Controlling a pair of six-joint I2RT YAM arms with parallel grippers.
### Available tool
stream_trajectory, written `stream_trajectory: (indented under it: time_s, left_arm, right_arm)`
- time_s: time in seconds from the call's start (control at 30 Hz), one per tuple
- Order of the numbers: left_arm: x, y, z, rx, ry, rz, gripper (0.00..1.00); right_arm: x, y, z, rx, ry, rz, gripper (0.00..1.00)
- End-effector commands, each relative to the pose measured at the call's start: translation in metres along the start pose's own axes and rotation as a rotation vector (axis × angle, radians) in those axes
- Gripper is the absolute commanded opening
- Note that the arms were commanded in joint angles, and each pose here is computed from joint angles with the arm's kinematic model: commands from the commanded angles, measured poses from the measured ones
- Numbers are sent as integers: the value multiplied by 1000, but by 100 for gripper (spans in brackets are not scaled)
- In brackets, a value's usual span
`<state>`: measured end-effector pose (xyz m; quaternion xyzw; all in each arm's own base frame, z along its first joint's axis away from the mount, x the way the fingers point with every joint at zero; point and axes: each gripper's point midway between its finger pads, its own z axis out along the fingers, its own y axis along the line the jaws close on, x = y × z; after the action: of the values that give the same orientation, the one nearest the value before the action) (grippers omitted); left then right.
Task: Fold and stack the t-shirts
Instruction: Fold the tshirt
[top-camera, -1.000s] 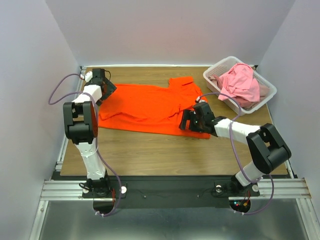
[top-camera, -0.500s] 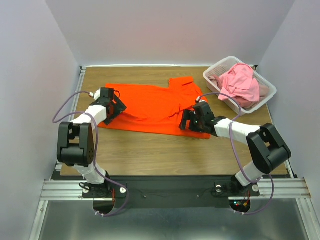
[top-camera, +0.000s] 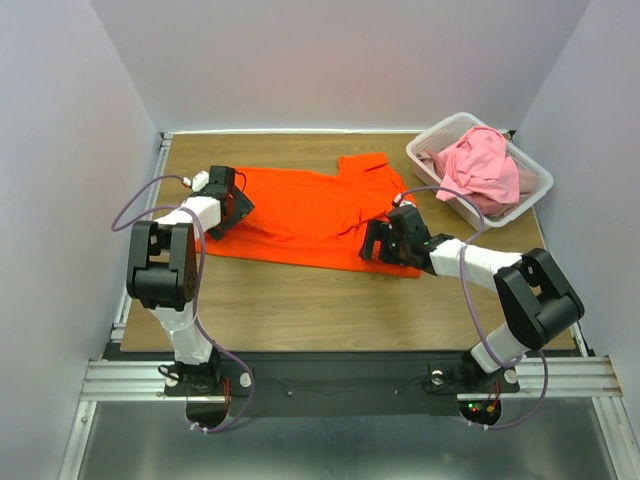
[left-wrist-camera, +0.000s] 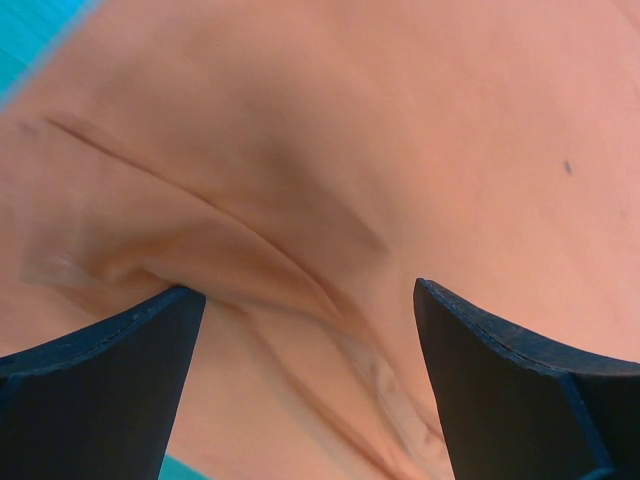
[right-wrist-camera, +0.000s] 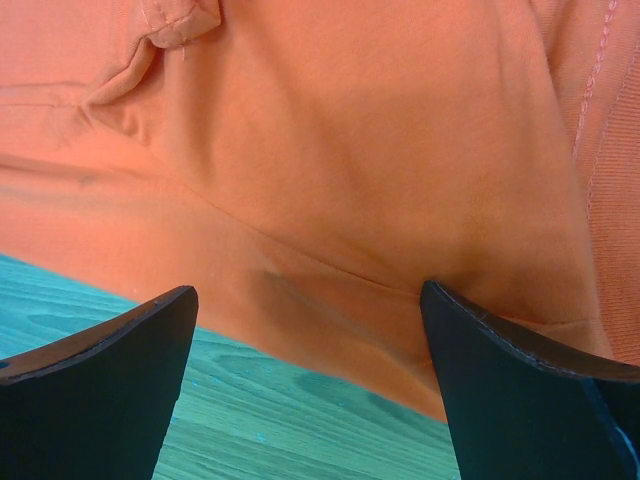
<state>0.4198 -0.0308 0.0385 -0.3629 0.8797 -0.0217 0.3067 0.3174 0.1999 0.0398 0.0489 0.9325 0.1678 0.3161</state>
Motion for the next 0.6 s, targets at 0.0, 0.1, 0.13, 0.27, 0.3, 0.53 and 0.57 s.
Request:
stream_trajectory:
  time_s: [0.0, 0.1, 0.13, 0.27, 0.3, 0.53, 0.57]
  left_arm:
    - [-35, 12, 5, -76, -64, -52, 99]
    - [-52, 3, 15, -69, -81, -64, 99]
    - [-55, 2, 18, -74, -77, -63, 99]
    - [-74, -7, 34, -85, -73, -73, 99]
    - [-86, -17, 32, -62, -92, -76, 99]
    - [-101, -19, 3, -55, -122, -73, 99]
    - [-92, -11, -8, -46, -113, -73, 99]
  right_arm:
    - [27, -29, -2, 112, 61, -3, 100]
    - [29, -32, -2, 119, 67, -4, 100]
    - [30, -33, -2, 123, 70, -3, 100]
    - [29, -35, -5, 130, 61, -5, 100]
    - [28, -35, -6, 132, 60, -6, 100]
    - [18, -27, -13, 100, 34, -5, 100]
    - [15, -24, -16, 86, 24, -4, 100]
